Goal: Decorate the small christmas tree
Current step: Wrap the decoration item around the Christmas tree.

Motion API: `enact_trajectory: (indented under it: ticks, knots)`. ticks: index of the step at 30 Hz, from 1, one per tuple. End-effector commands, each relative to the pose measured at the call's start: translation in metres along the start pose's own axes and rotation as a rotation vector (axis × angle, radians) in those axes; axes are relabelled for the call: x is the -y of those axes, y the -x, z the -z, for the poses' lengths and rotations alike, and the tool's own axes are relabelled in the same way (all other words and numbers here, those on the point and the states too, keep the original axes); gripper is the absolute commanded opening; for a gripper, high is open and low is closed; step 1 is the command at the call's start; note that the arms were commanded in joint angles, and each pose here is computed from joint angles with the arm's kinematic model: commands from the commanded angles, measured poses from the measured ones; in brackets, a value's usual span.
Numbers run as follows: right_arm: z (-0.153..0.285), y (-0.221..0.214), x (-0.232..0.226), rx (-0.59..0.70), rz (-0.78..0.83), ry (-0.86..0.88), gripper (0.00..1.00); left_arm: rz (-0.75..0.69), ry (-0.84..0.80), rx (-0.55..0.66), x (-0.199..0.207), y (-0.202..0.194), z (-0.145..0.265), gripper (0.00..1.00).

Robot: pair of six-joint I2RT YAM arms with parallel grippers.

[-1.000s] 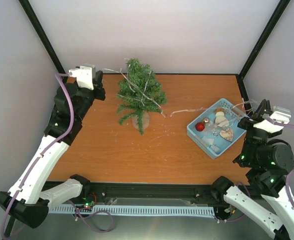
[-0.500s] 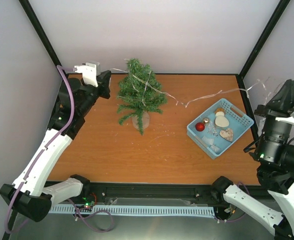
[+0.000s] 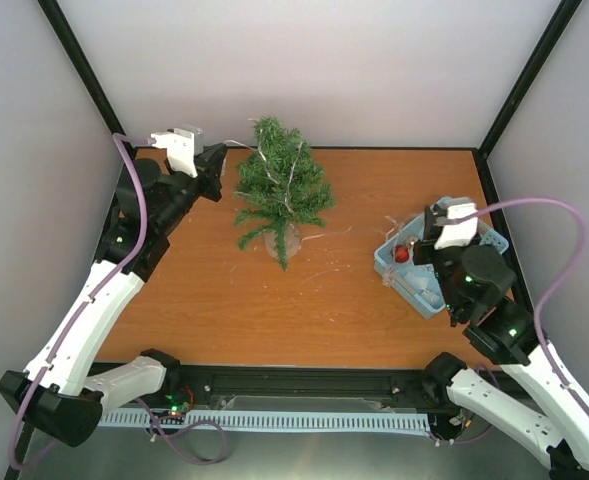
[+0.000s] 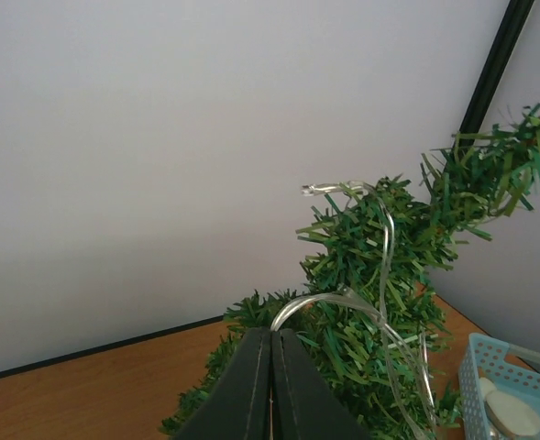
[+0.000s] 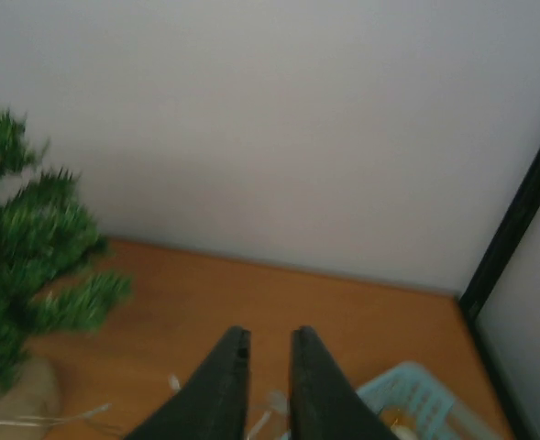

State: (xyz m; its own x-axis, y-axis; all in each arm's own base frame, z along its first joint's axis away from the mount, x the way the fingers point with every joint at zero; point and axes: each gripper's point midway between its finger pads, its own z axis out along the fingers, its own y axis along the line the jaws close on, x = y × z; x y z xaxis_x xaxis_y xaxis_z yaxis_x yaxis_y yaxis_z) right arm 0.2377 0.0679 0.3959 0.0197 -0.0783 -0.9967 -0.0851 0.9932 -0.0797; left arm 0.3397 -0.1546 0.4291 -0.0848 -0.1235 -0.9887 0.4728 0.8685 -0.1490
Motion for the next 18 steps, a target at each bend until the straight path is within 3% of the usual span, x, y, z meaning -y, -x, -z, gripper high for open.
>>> enact_trajectory:
  ticks: [1,3,6,12,18]
  knots:
    - [0.0,-0.051,-0.014,-0.171,-0.05,0.06,0.21,-0.027,-0.038,0.041,0.006,0.011,0.006,0.01]
    - [-0.001,-0.052,-0.025,-0.183,-0.02,0.119,0.32,-0.023,-0.049,0.04,0.008,0.01,0.006,0.01]
    - [-0.002,-0.042,-0.059,-0.156,0.025,0.299,0.37,-0.016,-0.058,0.036,0.009,0.008,0.004,0.01]
    - [-0.023,-0.041,-0.133,-0.098,0.021,0.597,0.38,-0.005,-0.062,0.04,0.01,0.01,0.005,0.01]
    - [-0.045,-0.068,-0.196,-0.106,-0.145,0.691,0.32,0.003,-0.062,0.04,0.01,0.011,0.007,0.01]
